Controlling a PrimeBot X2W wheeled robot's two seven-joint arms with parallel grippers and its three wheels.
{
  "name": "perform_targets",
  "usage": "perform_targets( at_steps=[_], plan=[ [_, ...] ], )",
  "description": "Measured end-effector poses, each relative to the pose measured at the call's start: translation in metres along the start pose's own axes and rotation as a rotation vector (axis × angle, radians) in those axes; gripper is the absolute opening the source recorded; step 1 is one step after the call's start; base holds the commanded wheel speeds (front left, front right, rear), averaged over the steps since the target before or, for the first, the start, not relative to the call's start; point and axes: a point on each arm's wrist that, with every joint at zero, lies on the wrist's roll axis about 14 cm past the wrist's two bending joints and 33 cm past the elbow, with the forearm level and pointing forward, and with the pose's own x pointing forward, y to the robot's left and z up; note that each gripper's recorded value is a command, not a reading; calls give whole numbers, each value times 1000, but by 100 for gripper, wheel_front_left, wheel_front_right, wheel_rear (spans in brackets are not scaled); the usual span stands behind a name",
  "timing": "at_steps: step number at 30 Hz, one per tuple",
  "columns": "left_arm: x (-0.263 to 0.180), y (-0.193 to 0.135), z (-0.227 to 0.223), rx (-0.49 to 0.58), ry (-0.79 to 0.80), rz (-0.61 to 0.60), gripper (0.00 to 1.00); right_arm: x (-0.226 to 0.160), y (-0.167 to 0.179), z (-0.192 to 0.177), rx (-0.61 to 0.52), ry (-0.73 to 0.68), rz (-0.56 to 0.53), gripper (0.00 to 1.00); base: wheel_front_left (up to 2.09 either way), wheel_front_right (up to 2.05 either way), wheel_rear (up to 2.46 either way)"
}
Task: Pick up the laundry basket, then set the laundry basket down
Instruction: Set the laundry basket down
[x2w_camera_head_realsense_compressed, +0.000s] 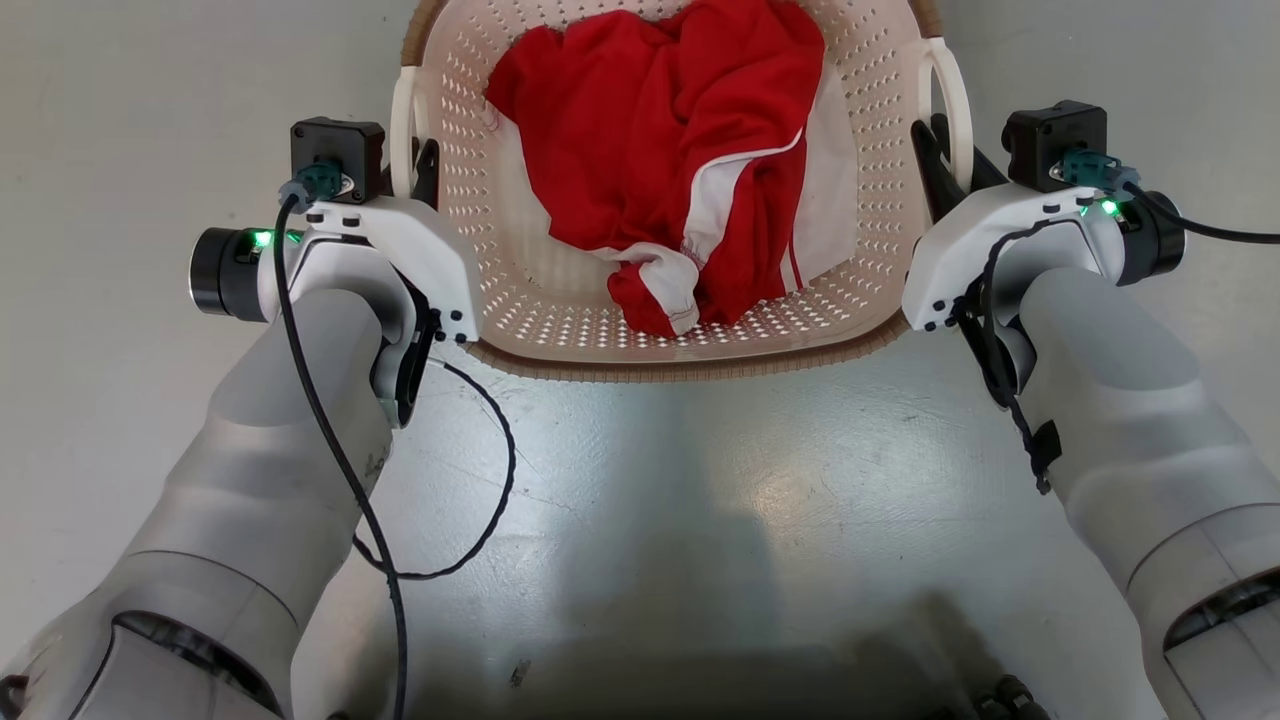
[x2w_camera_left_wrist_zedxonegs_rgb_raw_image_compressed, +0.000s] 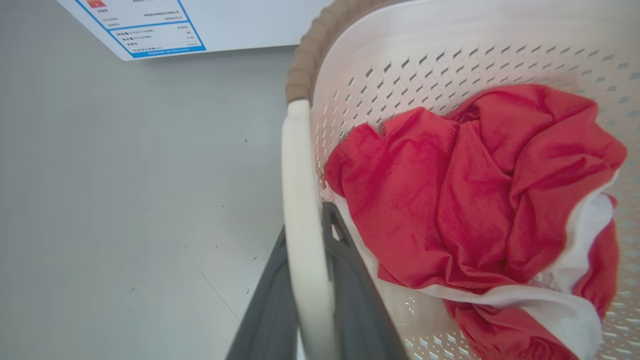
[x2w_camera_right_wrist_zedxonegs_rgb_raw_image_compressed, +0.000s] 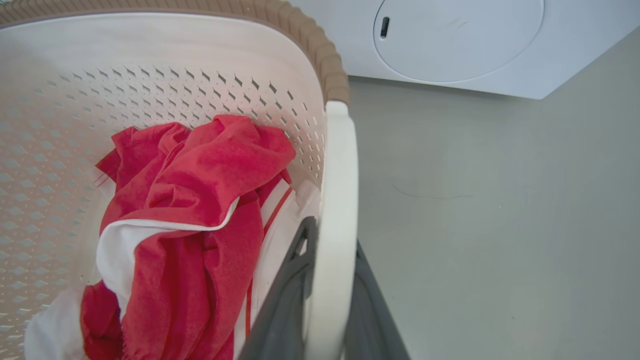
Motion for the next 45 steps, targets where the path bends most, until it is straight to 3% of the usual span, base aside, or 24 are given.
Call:
perform_targets(
  at_steps=[10,11,12,13,32,41,45],
  plan=[
    [4,1,-6,12,7,-1,0,1,-1,-7,24,-4,-5,0,0,0,0],
    [4,1,-6,4,9,2,0,1,-2,-6,35,-7,-9,39,0,0,0],
    [4,1,-7,-4,12,5,32,1,-3,-6,39,-8,-12,100,0,0,0],
    [5,0,-8,-5,14,4,100,1,-4,-7,41,-6,-13,100,0,0,0],
    [5,-8,-9,16,23,-3,100,-1,-3,1,51,-26,-14,100,0,0,0],
    [-3,4,17,36,-28,56,100,-20,-16,24,88,-97,-63,100,0,0,0],
    [-9,6,33,16,-68,78,100,-27,-18,52,89,-181,-70,100,0,0,0]
  ],
)
